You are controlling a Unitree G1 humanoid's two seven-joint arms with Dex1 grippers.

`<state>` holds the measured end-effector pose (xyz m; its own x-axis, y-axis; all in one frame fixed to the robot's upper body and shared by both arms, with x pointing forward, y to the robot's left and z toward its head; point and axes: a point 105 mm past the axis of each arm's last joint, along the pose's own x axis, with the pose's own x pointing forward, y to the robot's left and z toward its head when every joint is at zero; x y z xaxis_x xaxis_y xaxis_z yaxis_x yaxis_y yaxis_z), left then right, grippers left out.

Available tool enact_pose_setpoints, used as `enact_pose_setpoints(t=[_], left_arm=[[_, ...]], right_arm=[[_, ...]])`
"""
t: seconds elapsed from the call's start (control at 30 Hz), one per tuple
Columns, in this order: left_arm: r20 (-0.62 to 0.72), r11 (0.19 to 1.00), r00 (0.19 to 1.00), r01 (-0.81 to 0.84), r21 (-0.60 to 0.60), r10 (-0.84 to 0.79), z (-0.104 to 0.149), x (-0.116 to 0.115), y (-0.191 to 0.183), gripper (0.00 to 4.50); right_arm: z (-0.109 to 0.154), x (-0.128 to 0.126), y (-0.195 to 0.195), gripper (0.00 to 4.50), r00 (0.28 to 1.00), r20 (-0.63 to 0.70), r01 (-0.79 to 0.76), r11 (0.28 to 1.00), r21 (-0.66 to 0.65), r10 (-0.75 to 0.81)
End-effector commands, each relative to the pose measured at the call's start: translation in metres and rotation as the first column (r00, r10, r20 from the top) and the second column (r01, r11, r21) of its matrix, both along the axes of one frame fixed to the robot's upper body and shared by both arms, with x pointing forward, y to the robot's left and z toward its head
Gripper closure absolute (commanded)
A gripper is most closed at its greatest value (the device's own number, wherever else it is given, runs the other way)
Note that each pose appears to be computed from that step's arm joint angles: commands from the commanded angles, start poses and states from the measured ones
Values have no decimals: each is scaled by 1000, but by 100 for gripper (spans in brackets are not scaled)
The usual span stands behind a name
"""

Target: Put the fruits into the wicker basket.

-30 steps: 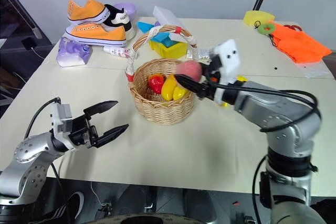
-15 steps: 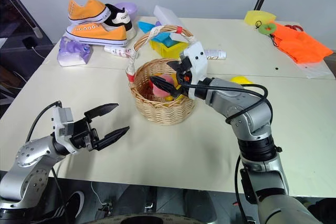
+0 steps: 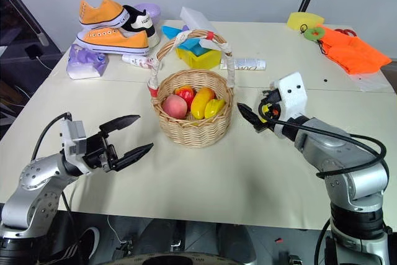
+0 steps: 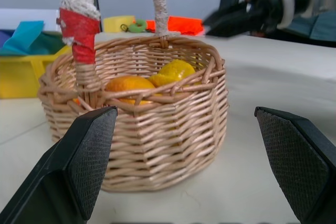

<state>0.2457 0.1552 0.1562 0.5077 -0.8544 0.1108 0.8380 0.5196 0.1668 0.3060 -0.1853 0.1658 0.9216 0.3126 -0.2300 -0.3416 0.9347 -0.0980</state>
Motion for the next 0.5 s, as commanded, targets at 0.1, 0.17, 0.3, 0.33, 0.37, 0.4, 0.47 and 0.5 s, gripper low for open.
enact_pose_setpoints(t=[0.1, 0.17, 0.3, 0.33, 0.37, 0.4, 0.47, 0.5], left_arm=[[29, 996, 996, 80, 46, -81, 5, -4, -10, 0], [31, 996, 997, 76, 46, -77, 6, -3, -10, 0], [22, 997, 997, 69, 36, -70, 6, -4, -10, 0], [20, 997, 997, 68, 36, -68, 6, -4, -11, 0], [18, 997, 998, 64, 31, -65, 6, -5, -12, 0], [17, 998, 998, 62, 28, -63, 6, -5, -12, 0], [16, 998, 998, 54, 25, -54, 7, -5, -12, 0], [16, 998, 999, 50, 26, -50, 7, -5, -12, 0]], right_arm=[[0, 10, -5, 11, 989, 61, 140, 989, -37, -138], [-2, 19, -4, 11, 983, 58, 173, 985, -14, -171], [-13, 31, -4, 11, 972, 9, 237, 971, -37, -236], [-18, 34, -5, 11, 966, -18, 255, 966, -43, -256], [-19, 37, -6, 11, 961, -22, 276, 960, -53, -277], [-20, 39, -8, 11, 957, -21, 289, 955, -61, -291], [-19, 44, -12, 11, 945, -20, 325, 943, -67, -327], [-20, 47, -15, 11, 939, -34, 341, 938, -59, -343]])
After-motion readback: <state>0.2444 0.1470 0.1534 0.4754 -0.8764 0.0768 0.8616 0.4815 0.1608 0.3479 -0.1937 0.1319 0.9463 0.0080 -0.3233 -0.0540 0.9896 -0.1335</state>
